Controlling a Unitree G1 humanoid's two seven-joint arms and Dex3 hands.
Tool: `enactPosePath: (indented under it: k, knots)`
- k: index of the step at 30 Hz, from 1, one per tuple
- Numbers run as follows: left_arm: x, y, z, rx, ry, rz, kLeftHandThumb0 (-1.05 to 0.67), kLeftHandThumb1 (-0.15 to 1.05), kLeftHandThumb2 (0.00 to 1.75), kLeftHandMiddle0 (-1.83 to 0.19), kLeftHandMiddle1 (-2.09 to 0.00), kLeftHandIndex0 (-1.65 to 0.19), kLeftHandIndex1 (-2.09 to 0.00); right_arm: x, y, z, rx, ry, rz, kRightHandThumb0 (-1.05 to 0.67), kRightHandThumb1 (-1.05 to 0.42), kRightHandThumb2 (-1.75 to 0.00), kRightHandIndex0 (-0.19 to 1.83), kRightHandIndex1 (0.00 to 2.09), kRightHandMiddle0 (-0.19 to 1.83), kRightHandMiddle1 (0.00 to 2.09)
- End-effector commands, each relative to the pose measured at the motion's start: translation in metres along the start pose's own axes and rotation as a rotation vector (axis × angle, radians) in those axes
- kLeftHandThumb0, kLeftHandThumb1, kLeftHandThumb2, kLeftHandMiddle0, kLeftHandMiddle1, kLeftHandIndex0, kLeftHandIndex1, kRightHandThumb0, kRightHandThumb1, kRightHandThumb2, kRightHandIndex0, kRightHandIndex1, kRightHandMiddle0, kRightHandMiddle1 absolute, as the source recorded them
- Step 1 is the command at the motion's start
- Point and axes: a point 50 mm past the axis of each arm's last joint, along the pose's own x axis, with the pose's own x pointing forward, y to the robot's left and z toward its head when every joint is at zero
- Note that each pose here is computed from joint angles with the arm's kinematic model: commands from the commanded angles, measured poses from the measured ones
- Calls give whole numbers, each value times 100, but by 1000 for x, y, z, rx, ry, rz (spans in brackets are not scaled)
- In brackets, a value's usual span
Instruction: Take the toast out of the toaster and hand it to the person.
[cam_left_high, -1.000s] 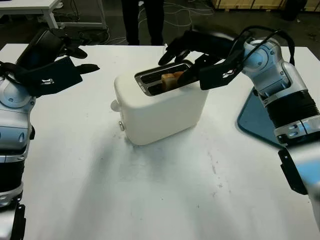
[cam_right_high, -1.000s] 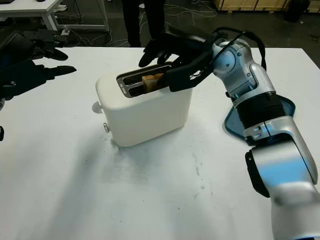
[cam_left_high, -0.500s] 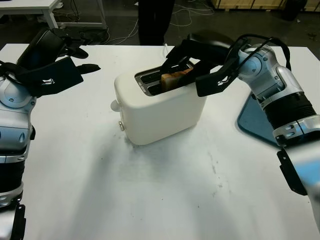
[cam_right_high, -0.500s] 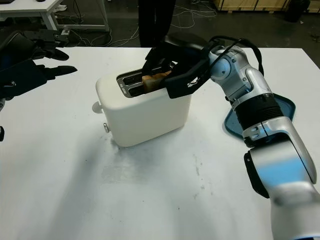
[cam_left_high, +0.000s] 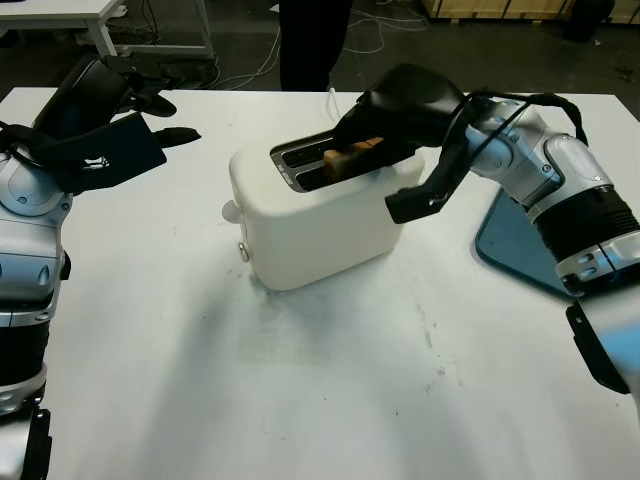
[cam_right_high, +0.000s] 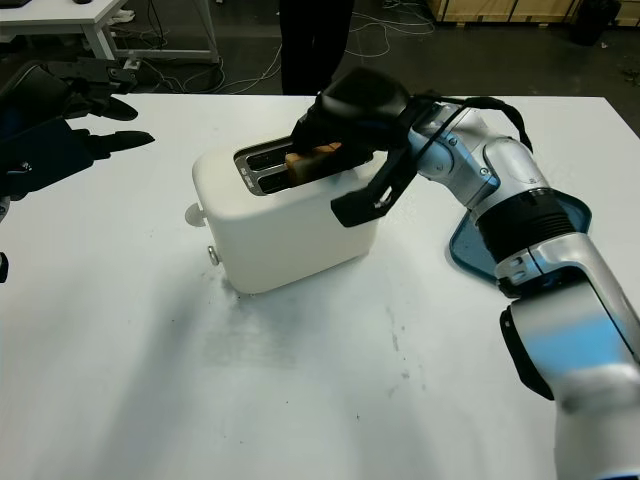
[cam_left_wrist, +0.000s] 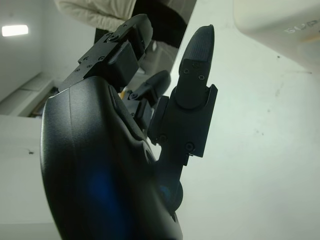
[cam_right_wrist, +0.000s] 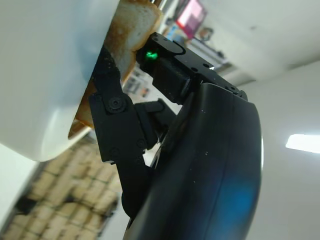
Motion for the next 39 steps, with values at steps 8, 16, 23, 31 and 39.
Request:
enactPosePath:
  k: [8, 16, 23, 31, 39]
  knots:
    - [-1, 0, 0, 0, 4, -8, -36, 87, 0, -52, -60, -66, -5, -4, 6, -3, -118, -3, 29, -51, -92, -52, 105, 174, 75, 158]
    - [-2, 0, 0, -5, 10, -6, -34, 87, 0, -52, -60, -66, -5, -6, -19, -23, 11, 74, -162, -46, -92, -47, 104, 175, 78, 174]
    - [-2, 0, 0, -8, 12, -4, -34, 87, 0, -52, -59, -66, -4, -9, -29, -37, 111, 137, -208, -51, -92, -42, 85, 175, 68, 158]
    - [-1, -1, 0, -11, 12, -8, -35, 87, 0, -52, -59, -66, -4, -10, -30, -42, 208, 161, -273, -45, -92, -45, 83, 175, 57, 173]
    - [-2, 0, -1, -5, 18, -13, -36, 88, 0, -51, -59, -66, -4, -16, -41, -63, 546, 238, -326, -42, -92, -43, 87, 175, 56, 175]
